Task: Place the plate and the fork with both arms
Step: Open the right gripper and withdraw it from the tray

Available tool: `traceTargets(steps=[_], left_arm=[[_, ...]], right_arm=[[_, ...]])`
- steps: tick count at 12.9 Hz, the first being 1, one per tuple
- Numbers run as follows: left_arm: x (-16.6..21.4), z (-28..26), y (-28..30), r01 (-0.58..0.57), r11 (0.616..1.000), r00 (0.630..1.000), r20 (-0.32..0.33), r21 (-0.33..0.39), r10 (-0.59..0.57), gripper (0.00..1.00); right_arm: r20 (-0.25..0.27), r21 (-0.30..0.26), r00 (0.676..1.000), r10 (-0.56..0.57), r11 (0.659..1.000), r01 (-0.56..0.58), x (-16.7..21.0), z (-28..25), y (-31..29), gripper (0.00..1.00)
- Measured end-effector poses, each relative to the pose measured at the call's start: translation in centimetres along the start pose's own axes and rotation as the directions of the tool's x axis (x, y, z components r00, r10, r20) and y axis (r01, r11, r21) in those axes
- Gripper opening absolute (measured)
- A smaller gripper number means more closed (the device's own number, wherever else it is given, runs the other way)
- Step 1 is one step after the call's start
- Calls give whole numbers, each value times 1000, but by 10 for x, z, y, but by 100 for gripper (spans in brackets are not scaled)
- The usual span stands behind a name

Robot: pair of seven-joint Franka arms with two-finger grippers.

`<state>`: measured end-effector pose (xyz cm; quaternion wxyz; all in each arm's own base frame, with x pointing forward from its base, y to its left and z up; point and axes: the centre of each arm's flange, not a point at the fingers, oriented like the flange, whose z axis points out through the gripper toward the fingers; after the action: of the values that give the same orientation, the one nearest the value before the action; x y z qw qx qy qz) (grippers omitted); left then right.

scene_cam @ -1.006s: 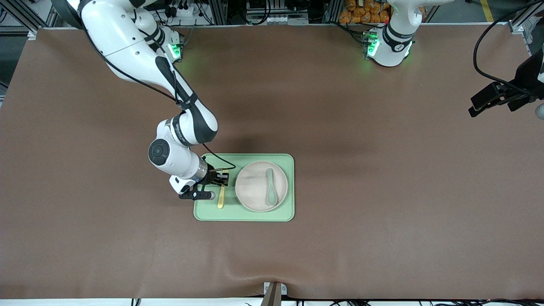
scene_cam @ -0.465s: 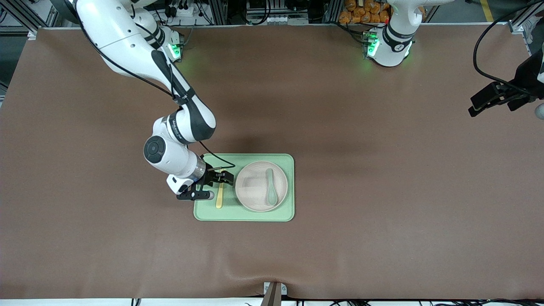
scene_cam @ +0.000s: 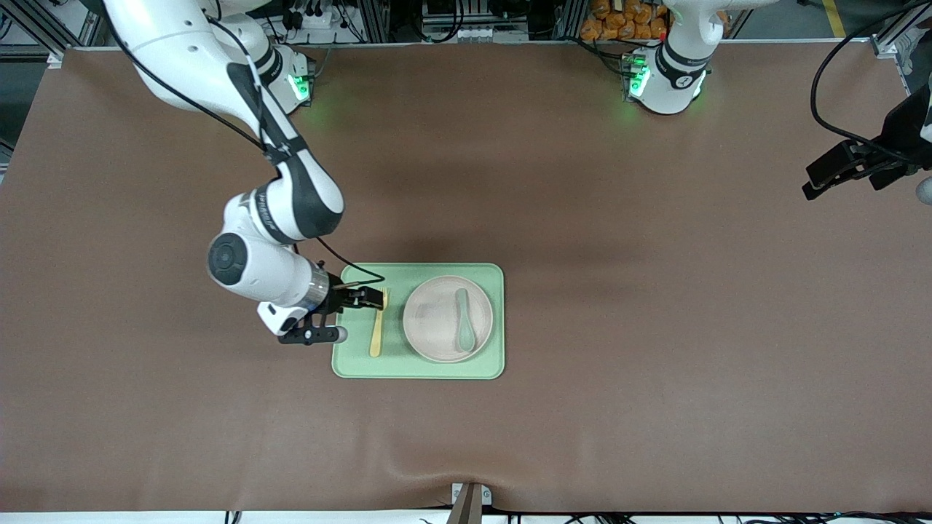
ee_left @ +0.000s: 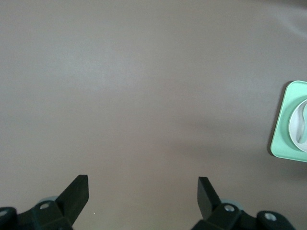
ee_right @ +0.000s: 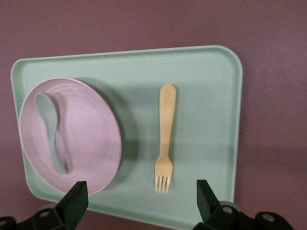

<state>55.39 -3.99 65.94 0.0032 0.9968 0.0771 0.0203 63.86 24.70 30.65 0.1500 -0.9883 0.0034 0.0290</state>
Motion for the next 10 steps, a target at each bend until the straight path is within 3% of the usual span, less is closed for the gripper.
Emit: traceTargets(steps=[4,10], left_arm=[[0,0,0,-1,1000,1000,0,0,1,100],[0,1,1,-1,1000,1000,2,0,1,100]], right_arm=[[57,-48,998,27,999,-24,4,-76,33,100],[79,-88,989,122,989,-115,-10,-203,115,100]])
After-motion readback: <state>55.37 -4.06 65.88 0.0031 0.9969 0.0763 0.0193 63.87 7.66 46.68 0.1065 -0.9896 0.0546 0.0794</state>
